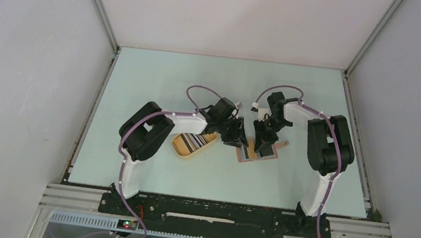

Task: Put the credit cards into the card holder
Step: Turn over the card slot in the card holder.

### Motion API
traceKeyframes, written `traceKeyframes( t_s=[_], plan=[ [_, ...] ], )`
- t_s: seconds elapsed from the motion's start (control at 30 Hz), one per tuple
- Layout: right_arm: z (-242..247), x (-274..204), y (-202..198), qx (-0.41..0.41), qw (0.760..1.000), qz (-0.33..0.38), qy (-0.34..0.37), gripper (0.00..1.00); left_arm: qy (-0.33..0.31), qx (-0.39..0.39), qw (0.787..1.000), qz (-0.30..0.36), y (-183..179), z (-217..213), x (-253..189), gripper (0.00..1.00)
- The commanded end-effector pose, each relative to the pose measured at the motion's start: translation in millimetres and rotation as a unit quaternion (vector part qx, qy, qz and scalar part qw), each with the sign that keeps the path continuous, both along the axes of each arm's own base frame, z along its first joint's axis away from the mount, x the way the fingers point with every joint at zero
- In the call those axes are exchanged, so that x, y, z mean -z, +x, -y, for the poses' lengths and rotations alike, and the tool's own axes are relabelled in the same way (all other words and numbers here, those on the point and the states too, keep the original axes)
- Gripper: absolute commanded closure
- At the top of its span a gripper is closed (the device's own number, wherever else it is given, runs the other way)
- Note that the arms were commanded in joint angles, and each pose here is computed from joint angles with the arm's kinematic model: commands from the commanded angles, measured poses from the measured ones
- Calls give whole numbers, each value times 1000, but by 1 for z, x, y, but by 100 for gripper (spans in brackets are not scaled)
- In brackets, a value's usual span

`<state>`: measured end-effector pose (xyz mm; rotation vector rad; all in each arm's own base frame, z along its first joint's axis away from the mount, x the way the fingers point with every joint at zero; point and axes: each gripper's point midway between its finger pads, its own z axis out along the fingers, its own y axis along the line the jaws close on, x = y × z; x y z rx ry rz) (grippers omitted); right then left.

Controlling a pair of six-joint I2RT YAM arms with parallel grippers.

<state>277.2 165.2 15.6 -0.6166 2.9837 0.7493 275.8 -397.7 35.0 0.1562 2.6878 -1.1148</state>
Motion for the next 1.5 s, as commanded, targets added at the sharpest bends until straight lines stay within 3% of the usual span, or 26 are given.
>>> traceKeyframes(
  t_s=[0.0,0.17,0.77,1.2,1.3,1.47],
  plan=[
    [-4,6,8,-6,1000,8,3,83,-52,3,999,16,9,17,-18,55],
    [-7,3,6,-7,1000,2,17,81,-94,15,995,33,10,26,-35,57],
    [22,-48,25,46,990,28,128,52,-148,30,988,36,12,41,-55,57],
    [40,-57,33,86,983,25,163,54,-149,47,988,9,13,54,-48,57],
    [41,-55,33,94,981,16,168,63,-146,53,988,9,11,58,-48,56],
    [40,-50,33,100,981,6,169,70,-138,62,988,9,10,62,-50,55]
  ],
)
